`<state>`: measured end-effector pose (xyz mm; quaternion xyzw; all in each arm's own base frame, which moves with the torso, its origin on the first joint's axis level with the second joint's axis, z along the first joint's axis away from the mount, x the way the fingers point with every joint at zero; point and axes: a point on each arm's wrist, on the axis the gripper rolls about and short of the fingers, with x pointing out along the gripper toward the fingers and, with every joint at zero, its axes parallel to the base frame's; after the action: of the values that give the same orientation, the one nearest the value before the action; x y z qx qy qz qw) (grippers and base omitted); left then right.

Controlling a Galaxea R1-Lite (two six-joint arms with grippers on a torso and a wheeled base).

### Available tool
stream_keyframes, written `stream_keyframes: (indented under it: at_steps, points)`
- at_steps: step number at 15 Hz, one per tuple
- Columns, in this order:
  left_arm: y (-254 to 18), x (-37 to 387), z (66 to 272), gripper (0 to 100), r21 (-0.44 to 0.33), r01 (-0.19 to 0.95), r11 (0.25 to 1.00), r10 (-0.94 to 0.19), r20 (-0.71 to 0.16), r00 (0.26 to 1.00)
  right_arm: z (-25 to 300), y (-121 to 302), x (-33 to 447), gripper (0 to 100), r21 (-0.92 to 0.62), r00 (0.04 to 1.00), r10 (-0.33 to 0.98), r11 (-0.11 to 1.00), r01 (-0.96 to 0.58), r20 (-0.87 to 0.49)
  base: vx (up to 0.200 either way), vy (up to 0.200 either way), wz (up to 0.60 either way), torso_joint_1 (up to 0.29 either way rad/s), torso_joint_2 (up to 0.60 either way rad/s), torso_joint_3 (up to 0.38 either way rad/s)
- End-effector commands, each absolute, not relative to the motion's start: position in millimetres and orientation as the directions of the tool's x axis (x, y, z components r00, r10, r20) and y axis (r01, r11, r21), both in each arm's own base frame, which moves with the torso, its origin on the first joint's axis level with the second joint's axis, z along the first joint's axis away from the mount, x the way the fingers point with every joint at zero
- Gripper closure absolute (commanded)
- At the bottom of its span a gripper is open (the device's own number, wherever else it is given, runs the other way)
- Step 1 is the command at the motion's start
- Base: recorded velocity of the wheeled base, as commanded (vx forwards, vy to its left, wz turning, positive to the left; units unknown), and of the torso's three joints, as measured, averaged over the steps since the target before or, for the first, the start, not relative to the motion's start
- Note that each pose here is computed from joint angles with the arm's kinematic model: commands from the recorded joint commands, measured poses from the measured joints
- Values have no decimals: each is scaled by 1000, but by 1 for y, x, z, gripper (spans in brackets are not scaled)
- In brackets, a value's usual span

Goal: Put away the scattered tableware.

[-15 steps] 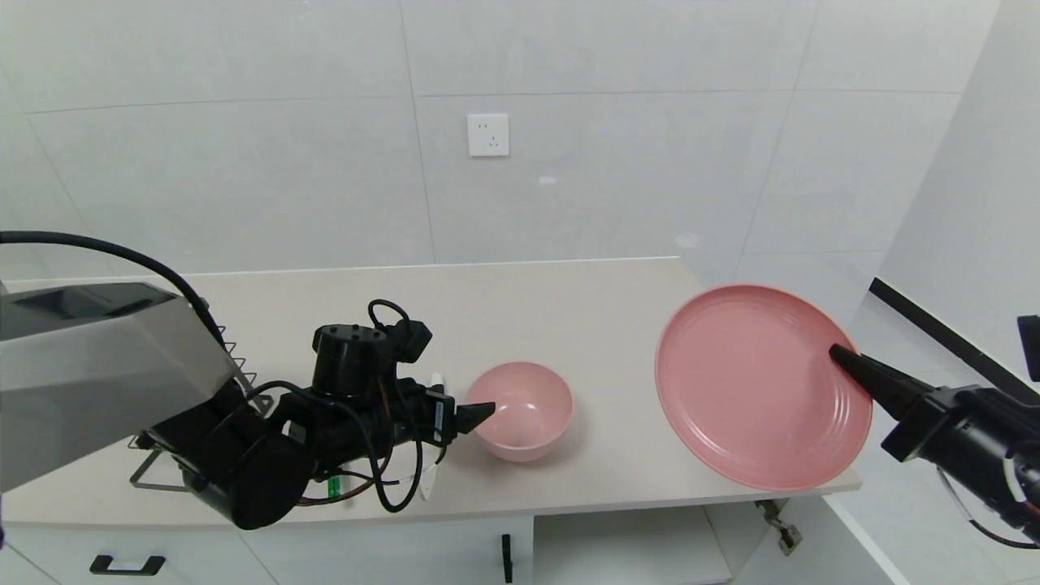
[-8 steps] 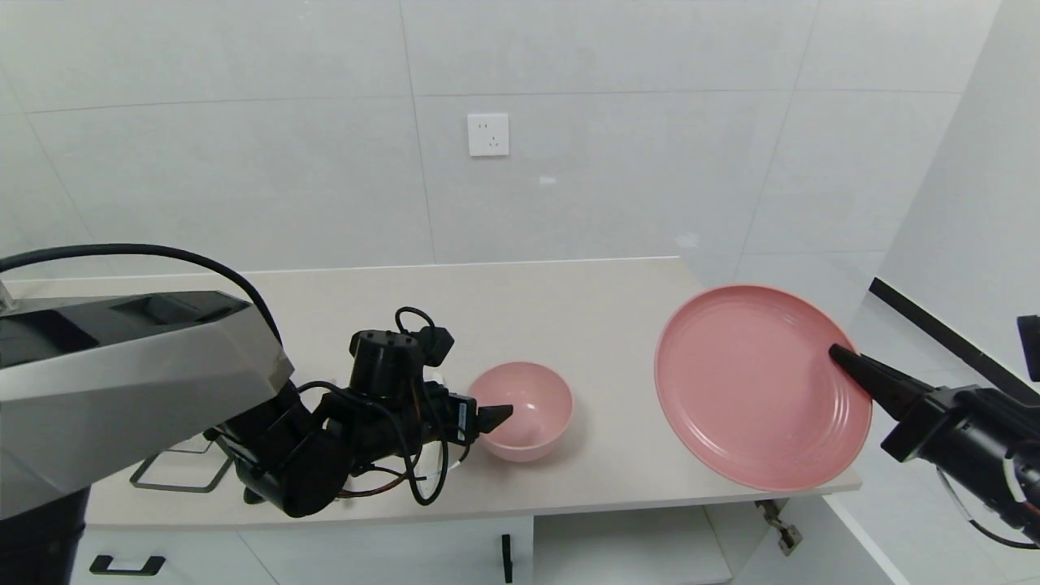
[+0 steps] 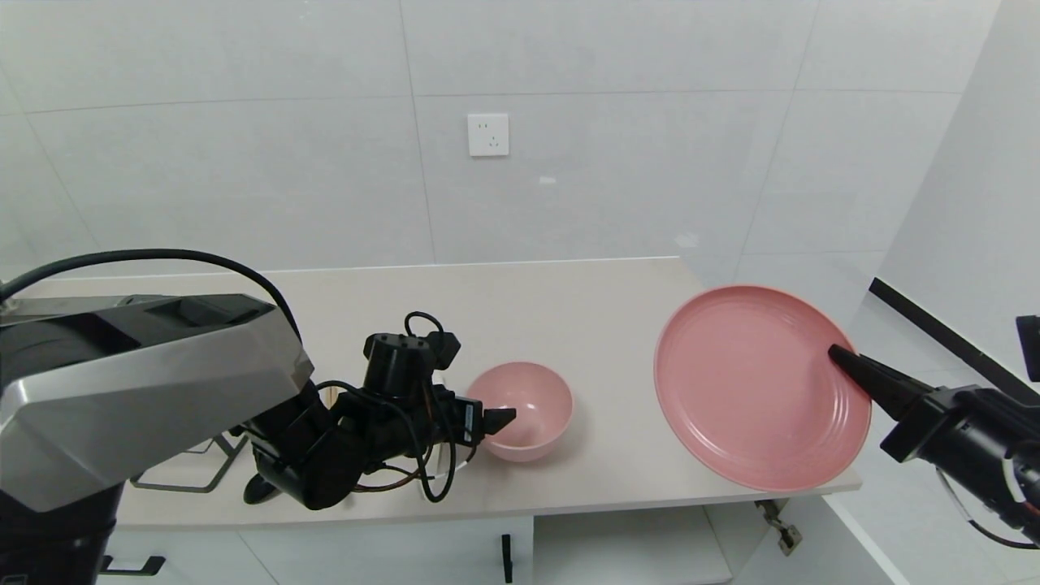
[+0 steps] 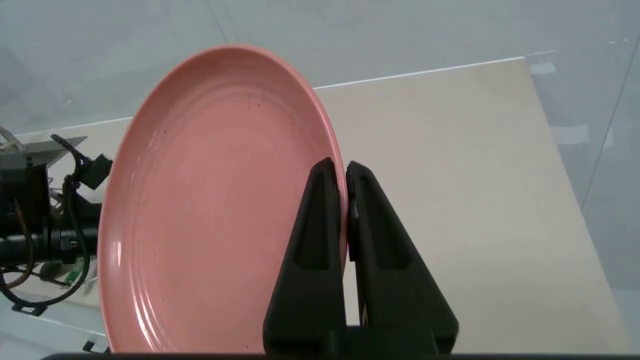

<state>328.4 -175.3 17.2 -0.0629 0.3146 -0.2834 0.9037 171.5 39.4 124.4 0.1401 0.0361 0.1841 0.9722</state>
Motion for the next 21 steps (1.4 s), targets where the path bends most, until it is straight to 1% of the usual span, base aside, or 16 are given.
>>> stream_keyframes:
  at_steps: [1, 2, 4, 7, 12, 15, 17, 20, 21]
  points:
    - [-176, 327, 17, 0, -292, 475, 830, -554, -539, 635, 124, 39, 172, 100, 286, 929, 368, 893, -348, -20, 0, 0, 0, 0, 0, 0]
    - [-177, 326, 17, 100, -293, 476, 830, -554, -541, 633, 124, 39, 172, 100, 286, 929, 368, 893, -348, -18, 0, 0, 0, 0, 0, 0]
    - [-179, 324, 15, 100, -293, 478, 828, -555, -554, 621, 124, 39, 172, 100, 286, 929, 368, 893, -348, -18, 0, 0, 0, 0, 0, 0]
    - [-179, 323, 19, 100, -293, 483, 825, -559, -542, 627, 125, 39, 171, 100, 285, 930, 368, 893, -349, -15, 0, 0, 0, 0, 0, 0]
    - [-165, 308, 78, 100, -273, 513, 814, -580, -420, 698, 125, 39, 171, 100, 284, 930, 367, 893, -348, -14, 0, 0, 0, 0, 0, 0]
    - [-142, 282, 114, 100, -239, 519, 821, -571, -351, 742, 126, 39, 171, 100, 283, 931, 366, 894, -349, -8, 0, 0, 0, 0, 0, 0]
    - [-131, 263, 127, 100, -233, 521, 821, -571, -325, 754, 126, 39, 171, 100, 281, 931, 366, 894, -349, -8, 0, 0, 0, 0, 0, 0]
    - [-112, 240, 130, 100, -232, 503, 833, -553, -324, 768, 126, 39, 171, 100, 278, 931, 366, 895, -349, -8, 0, 0, 0, 0, 0, 0]
    - [-108, 235, 131, 100, -231, 502, 833, -552, -306, 775, 126, 39, 172, 100, 276, 931, 366, 895, -350, -5, 0, 0, 0, 0, 0, 0]
